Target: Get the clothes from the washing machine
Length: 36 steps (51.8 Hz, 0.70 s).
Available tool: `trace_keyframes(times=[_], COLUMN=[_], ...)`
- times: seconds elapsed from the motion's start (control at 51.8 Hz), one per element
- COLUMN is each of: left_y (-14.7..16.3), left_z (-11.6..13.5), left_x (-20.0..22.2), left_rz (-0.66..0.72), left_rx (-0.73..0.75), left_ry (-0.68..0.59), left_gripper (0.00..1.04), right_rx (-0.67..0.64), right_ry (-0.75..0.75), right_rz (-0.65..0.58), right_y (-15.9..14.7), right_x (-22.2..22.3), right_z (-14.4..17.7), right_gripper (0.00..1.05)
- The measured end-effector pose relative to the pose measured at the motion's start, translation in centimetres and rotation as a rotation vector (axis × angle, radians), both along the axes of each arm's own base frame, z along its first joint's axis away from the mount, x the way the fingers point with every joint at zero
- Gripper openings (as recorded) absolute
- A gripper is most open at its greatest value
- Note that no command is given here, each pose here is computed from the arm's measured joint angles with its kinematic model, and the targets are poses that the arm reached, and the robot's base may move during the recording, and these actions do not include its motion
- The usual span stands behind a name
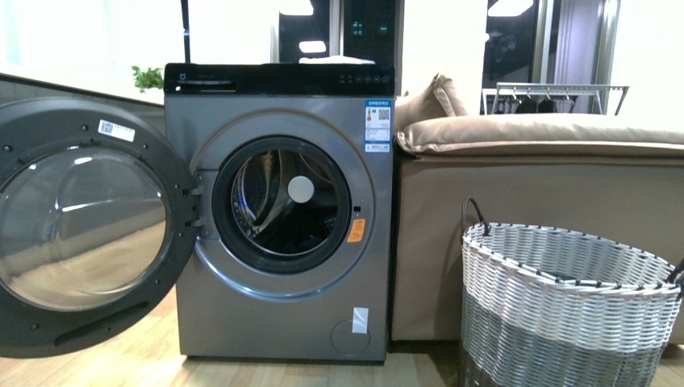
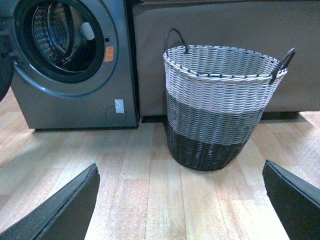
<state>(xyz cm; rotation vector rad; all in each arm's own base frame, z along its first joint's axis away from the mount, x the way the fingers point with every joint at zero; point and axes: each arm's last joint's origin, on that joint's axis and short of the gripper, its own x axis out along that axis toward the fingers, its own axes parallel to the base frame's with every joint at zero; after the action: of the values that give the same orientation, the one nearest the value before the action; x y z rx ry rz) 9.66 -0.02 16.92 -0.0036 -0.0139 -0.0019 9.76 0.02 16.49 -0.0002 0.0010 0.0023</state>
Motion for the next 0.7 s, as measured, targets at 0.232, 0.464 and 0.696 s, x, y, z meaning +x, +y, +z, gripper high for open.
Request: trace_keyframes(times=[0.232, 0.464, 0.696], left_y=[0.00, 0.00, 0.00], left_z=[0.00, 0.00, 0.00], left_x=[0.00, 0.00, 0.00], left_rz=[0.000, 0.000, 0.000], left_rx=[0.000, 0.000, 0.000], left_ry=[0.000, 0.000, 0.000], left_gripper=[0.98, 0.98, 0.98], right_rx=[0.000, 0.000, 0.000], right_ry=[0.000, 0.000, 0.000], right_rz=[0.000, 0.000, 0.000], right_y=[0.00, 0.00, 0.00], right_x=[0.00, 0.00, 0.00], right_z=[0.00, 0.00, 0.00], right_gripper=[0.97, 0.97, 0.97])
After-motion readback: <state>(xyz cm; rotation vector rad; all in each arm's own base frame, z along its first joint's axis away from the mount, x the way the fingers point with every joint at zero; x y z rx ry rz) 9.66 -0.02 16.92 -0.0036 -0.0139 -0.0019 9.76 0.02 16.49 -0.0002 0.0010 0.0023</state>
